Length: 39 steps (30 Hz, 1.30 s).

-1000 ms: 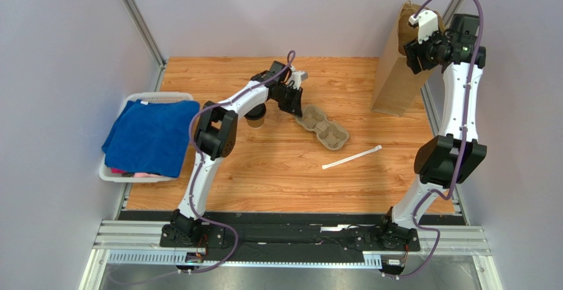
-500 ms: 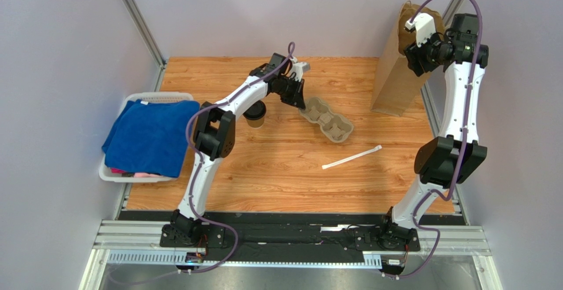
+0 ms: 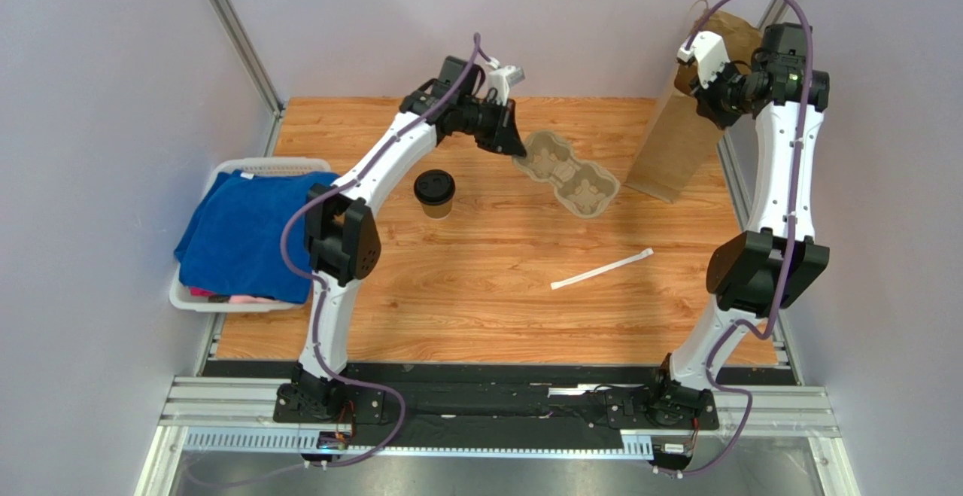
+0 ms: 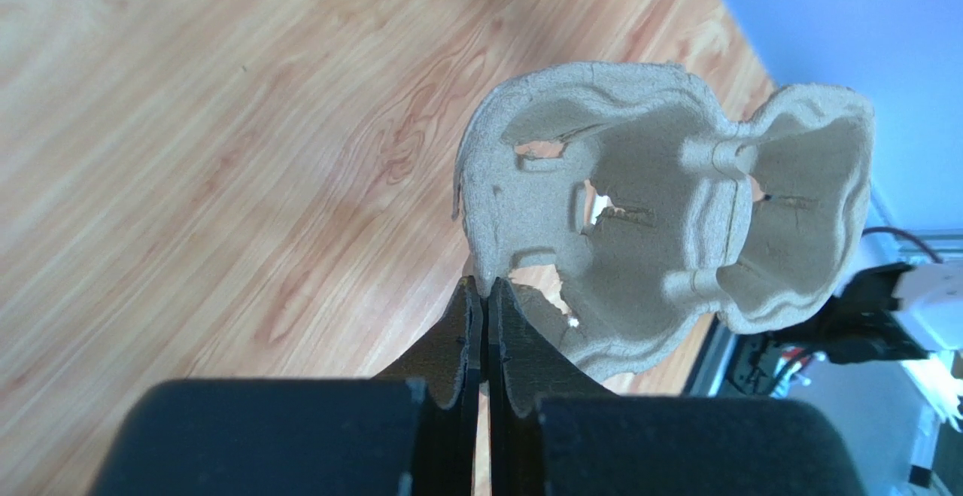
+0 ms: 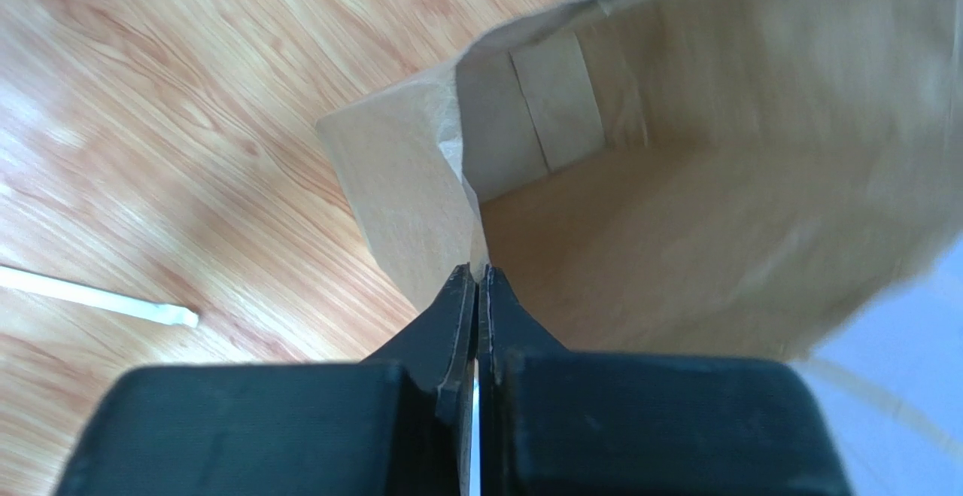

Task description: Pack the takeout coffee

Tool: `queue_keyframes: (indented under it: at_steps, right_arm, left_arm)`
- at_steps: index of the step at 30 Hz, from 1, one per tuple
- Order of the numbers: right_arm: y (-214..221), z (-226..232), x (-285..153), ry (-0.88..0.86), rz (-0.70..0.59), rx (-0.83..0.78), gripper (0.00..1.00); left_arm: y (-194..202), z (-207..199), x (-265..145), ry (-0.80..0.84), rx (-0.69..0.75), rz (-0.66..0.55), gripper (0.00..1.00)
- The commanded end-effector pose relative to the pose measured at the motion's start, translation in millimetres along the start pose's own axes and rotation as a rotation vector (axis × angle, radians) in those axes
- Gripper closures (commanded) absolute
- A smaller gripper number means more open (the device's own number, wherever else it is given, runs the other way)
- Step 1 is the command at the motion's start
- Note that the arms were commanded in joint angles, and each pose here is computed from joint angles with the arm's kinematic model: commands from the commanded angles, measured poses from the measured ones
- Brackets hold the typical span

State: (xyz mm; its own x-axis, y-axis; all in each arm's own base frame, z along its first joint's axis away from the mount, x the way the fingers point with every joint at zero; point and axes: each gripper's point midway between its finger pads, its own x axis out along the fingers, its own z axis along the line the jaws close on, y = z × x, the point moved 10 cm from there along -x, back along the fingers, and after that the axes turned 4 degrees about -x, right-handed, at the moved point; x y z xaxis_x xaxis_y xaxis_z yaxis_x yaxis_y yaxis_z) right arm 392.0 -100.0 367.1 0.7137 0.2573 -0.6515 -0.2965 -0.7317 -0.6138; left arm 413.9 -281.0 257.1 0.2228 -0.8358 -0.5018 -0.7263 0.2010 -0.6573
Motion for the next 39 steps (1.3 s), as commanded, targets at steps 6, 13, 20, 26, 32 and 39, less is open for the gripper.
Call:
queue_keyframes:
  at_steps: [6, 13, 20, 26, 32, 39]
  right_arm:
    - [-89, 58, -32, -0.095, -0.275, -0.116, 1.00]
    - [-118, 133, -33, -0.295, -0.342, -0.178, 1.00]
    - [-130, 204, -51, -0.510, -0.335, -0.193, 1.00]
    - [-131, 248, -67, -0.603, -0.305, -0.158, 1.00]
    - [-140, 269, -84, -0.649, -0.331, -0.164, 1.00]
    - [-180, 250, -105, -0.563, -0.417, -0.105, 0.44]
  left_arm:
    - [-28, -6, -153, -0.082, -0.020, -0.196, 1.00]
    - [-15, 0, -206, -0.139, -0.027, -0.236, 1.00]
    - [-6, -2, -243, -0.238, -0.021, -0.268, 1.00]
    - [2, -7, -274, -0.258, 0.007, -0.309, 1.00]
    - [7, -9, -295, -0.336, 0.077, -0.298, 1.00]
    - [0, -14, -315, -0.392, 0.128, -0.311, 1.00]
